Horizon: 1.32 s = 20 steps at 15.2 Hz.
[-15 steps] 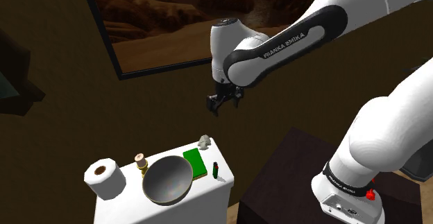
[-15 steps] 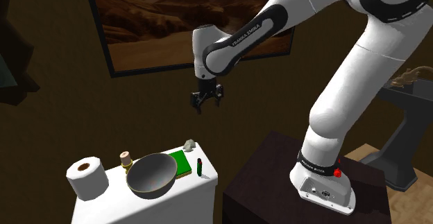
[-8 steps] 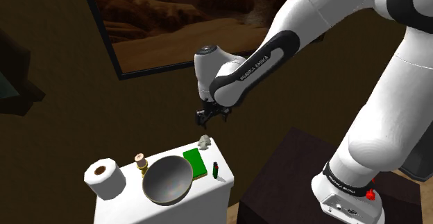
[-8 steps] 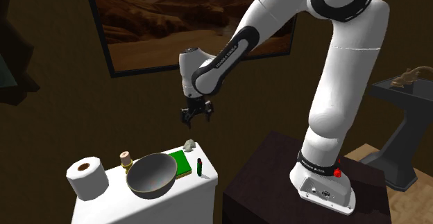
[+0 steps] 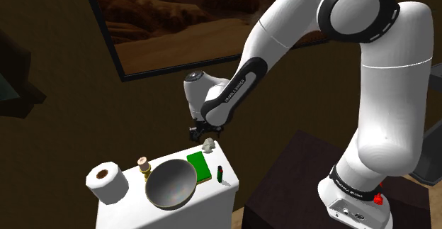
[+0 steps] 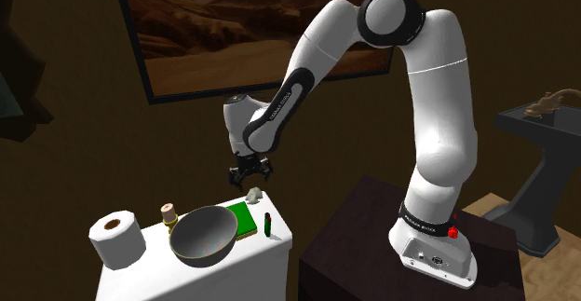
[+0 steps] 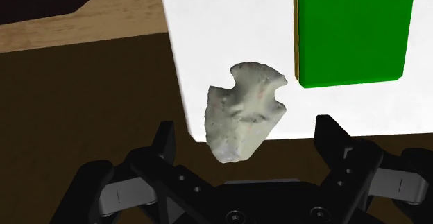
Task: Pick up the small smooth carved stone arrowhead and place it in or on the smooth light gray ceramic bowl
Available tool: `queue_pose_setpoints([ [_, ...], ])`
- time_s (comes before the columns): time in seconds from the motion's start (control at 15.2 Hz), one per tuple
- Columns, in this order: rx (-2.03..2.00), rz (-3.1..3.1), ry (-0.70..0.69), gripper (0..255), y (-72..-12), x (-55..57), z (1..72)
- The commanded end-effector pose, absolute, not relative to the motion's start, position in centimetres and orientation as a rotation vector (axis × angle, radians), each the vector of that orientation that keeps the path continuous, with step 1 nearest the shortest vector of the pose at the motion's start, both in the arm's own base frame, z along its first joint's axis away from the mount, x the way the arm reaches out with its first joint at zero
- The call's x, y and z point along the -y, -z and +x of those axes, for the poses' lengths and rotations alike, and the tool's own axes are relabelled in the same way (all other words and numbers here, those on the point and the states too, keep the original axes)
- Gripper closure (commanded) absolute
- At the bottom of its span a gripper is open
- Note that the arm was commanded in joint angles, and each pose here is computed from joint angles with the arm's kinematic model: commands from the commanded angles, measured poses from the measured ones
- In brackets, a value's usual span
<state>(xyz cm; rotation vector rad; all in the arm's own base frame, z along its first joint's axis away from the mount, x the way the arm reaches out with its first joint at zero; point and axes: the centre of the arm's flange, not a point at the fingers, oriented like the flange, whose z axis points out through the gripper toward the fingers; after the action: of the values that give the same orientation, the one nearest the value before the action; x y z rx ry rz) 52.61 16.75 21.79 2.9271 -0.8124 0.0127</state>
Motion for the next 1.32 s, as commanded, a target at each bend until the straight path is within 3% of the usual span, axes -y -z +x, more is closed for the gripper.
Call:
queue_pose_setpoints([
  [0.0,0.827,2.919,0.0,0,-20.1,-17.0,53.3],
  [0.46,0.827,2.919,0.0,0,-16.2,-16.6,53.2],
  [0.99,0.827,2.919,0.0,0,-16.2,-16.6,53.2],
  [1.06,0.827,2.919,0.0,255,-15.9,-16.7,53.1],
  [1.25,0.828,2.918,0.0,255,-15.5,-17.2,53.2],
])
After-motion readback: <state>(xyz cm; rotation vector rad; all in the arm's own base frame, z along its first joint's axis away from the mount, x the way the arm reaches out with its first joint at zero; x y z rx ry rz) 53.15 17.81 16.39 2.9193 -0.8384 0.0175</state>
